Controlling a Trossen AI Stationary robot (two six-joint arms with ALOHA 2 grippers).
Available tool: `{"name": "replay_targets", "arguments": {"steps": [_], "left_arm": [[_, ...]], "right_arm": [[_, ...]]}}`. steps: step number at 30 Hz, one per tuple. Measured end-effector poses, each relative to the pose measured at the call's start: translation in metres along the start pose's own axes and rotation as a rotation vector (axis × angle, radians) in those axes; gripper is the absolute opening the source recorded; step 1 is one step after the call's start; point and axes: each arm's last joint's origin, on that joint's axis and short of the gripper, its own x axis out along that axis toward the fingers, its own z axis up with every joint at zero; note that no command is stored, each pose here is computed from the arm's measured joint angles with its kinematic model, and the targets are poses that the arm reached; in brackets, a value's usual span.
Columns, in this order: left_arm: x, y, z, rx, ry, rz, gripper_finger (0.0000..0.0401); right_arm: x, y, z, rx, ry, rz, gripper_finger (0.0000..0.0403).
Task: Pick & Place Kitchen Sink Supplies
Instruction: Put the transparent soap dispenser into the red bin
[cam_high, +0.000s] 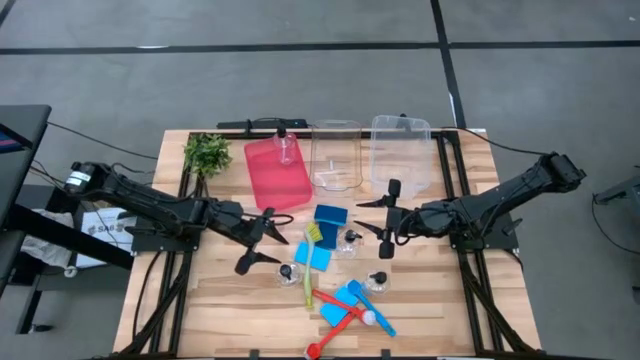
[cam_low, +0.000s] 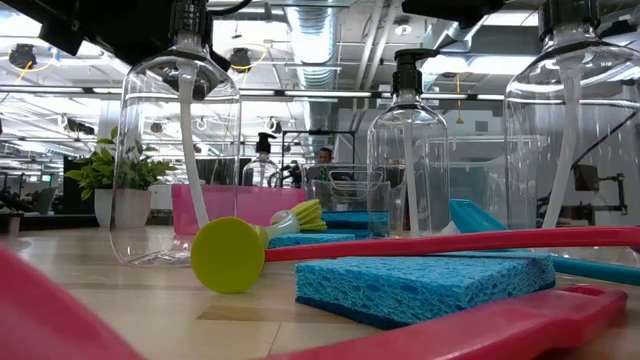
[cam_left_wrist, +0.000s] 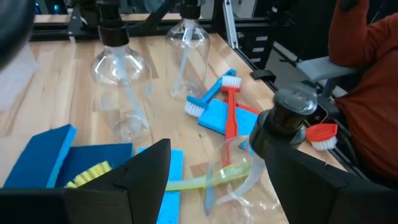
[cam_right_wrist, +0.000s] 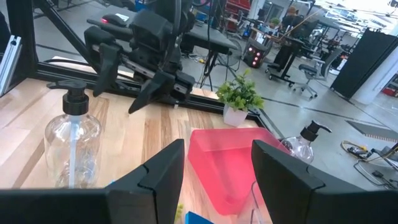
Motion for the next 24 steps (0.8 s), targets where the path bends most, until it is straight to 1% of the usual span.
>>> {"name": "replay_targets", "arguments": {"steps": [3, 8, 10, 15, 20, 24], "left_arm": [[0.0003, -0.0023, 0.0001, 0.0, -0.001, -0.017, 0.026], [0.0002, -0.0047, 0.0001, -0.025, 0.0, -0.091, 0.026], [0.0001, -0.0051, 0.0002, -0.028, 0.0, -0.105, 0.026], [0.0001, -0.0051, 0.0019, -0.025, -0.018, -0.106, 0.026], [0.0003, -0.0078, 0.0043, 0.024, -0.044, -0.116, 0.026], [0.0027, -0.0104, 0.0042, 0.036, -0.049, -0.128, 0.026]], "right_arm": [[-0.0001, -0.0001, 0.0001, 0.0, 0.0, 0.0, 0.0182], [-0.0001, -0.0001, 0.0001, 0.0, 0.0, 0.0, 0.0182], [-0.0001, -0.0001, 0.0, 0.0, 0.0, 0.0, 0.0182], [0.0, 0.0, 0.0, 0.0, 0.001, 0.0, 0.0182], [-0.0001, -0.0001, 0.0001, 0.0, 0.0, 0.0, 0.0182], [0.0, 0.0, 0.0, 0.001, 0.0, 0.0, 0.0182]]}}
